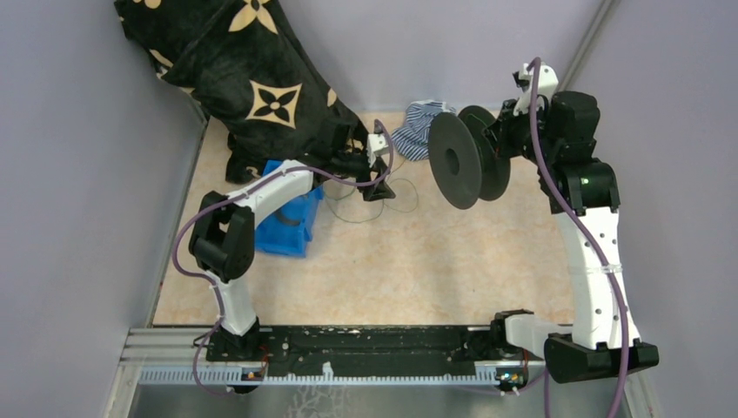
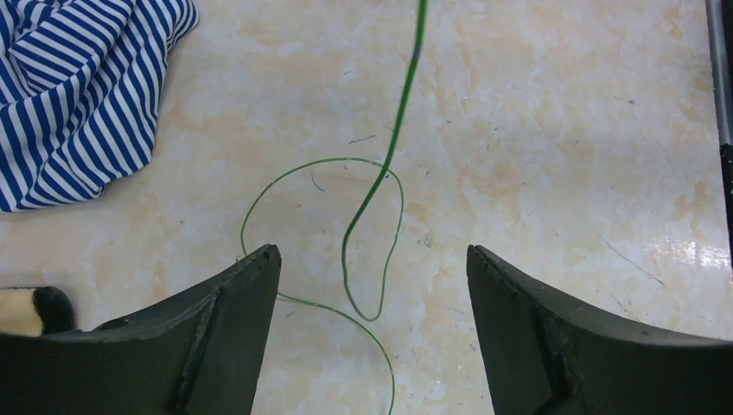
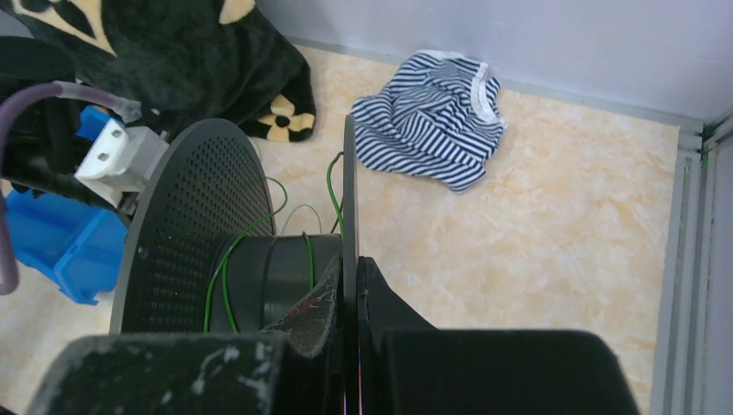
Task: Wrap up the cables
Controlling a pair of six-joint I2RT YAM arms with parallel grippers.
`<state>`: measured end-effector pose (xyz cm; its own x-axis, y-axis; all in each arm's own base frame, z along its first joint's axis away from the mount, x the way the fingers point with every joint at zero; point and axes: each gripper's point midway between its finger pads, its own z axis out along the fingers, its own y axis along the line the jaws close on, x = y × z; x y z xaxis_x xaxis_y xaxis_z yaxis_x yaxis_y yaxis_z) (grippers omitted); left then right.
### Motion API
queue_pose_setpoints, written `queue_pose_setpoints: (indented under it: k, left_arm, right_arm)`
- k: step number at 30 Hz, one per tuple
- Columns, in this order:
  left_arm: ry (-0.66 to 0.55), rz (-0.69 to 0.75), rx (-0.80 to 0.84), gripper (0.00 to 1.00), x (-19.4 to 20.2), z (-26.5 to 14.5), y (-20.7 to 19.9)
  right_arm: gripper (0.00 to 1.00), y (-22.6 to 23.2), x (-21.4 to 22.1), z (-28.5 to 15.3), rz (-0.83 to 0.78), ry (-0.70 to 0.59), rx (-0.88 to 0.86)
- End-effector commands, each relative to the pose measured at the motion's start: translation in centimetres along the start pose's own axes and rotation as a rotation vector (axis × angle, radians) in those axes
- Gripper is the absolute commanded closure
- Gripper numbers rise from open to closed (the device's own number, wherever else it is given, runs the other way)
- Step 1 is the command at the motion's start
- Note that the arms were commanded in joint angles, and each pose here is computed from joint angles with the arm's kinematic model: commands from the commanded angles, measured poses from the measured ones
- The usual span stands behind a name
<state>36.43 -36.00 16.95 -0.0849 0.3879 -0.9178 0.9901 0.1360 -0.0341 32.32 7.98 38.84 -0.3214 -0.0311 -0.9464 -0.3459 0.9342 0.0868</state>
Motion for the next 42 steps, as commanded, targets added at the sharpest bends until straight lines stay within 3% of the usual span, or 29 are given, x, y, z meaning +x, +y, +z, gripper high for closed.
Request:
queue_pose_setpoints:
  k: [1,6,19,25,34,42]
  left_arm:
    - [-0.026,0.038,-0.002,0.16,0.1,0.0,0.5]
    - [-0.038,0.014,0.017,0.18,0.9,0.5,0.6]
    - [-0.025,-0.023,0.02,0.41,3.0,0.8,1.1]
    - [-0.024,-0.02,0.026,0.61,3.3,1.0,1.2]
    - [-0.027,-0.04,0.06,0.99,3.4,0.8,0.6]
    - [0.033,-0.081,0.039,1.0,4.7,0.9,0.6]
  right_arm:
    - [1.0,1.7,-5.5,-2.5,-0.039,-0.167,-0.05]
    - [1.0,1.9,-6.0,-2.7,-0.037,-0.171,-0.057]
    - [1.0,1.5,-6.9,-3.0,-0.047,-0.191,-0.029]
    - [1.0,1.3,-7.1,-2.9,-0.049,-0.195,-0.019]
    - [1.0,0.9,-7.8,-2.7,-0.033,-0.211,0.001]
    - [1.0,1.1,-9.6,-1.9,0.019,-0.245,-0.013]
